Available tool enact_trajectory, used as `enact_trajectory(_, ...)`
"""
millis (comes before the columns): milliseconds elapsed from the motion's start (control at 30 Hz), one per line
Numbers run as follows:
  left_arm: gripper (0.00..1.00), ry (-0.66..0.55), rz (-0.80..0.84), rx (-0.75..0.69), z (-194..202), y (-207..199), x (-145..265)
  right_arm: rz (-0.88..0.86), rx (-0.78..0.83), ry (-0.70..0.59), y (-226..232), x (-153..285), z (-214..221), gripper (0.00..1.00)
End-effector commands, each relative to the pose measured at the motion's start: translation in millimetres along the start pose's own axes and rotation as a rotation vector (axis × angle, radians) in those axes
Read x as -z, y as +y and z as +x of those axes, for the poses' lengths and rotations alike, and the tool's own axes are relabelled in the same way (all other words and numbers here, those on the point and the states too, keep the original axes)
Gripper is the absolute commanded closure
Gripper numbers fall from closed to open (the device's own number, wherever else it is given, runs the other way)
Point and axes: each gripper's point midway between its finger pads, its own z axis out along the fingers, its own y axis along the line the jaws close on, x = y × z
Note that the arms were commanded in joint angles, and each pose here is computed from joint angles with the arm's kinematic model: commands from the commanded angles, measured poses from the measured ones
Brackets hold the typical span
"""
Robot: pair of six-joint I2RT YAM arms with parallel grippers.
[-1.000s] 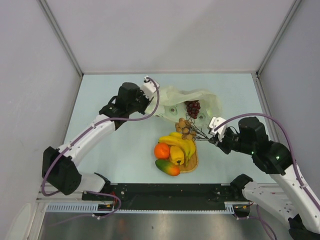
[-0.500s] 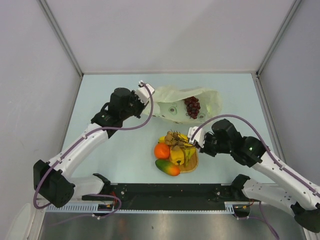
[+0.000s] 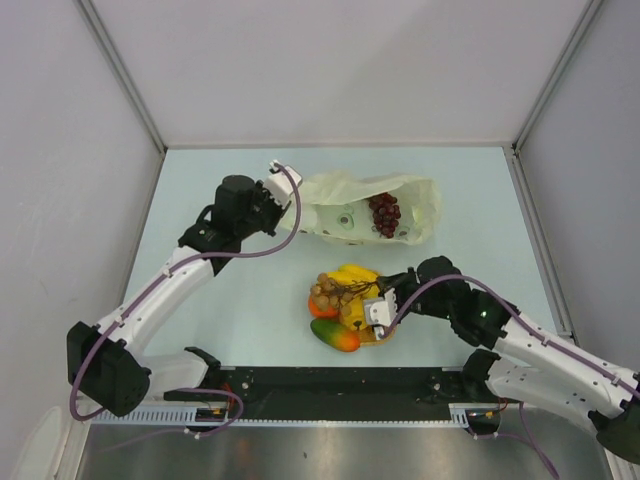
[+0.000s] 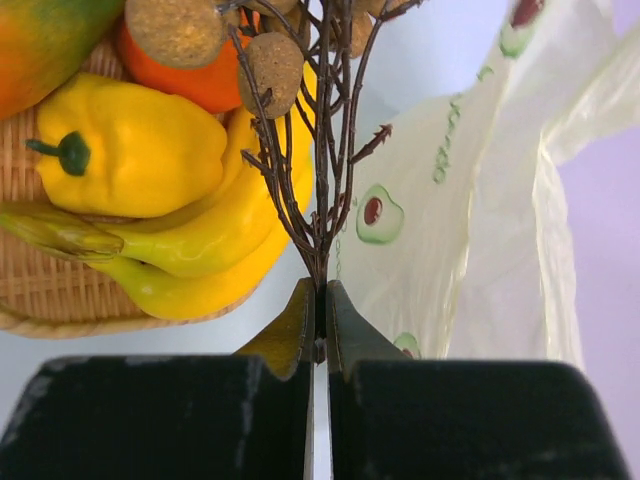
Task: Take the fake fruits out of the plastic bag
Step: Place the fake fruit on the plate.
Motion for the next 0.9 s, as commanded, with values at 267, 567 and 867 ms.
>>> enact_trajectory(267,1.00,-0.065,-0.027,0.062,-17.9,14.8,10.9,-0.014,0.509,-0.344,5.2,-19.8,-39.1,1.00)
enact_trajectory(567,1.00,-0.064,-0.028,0.095,-13.4,16.6,9.1,-0.022,0.481,-0.312,5.8,-37.8,-16.6,1.00)
enact_trajectory(867,1.00,-0.056,-0.023,0.102,-14.2,18.4,0.8,-0.056,0.408,-0.286,17.9,-46.8,11.0,1.00)
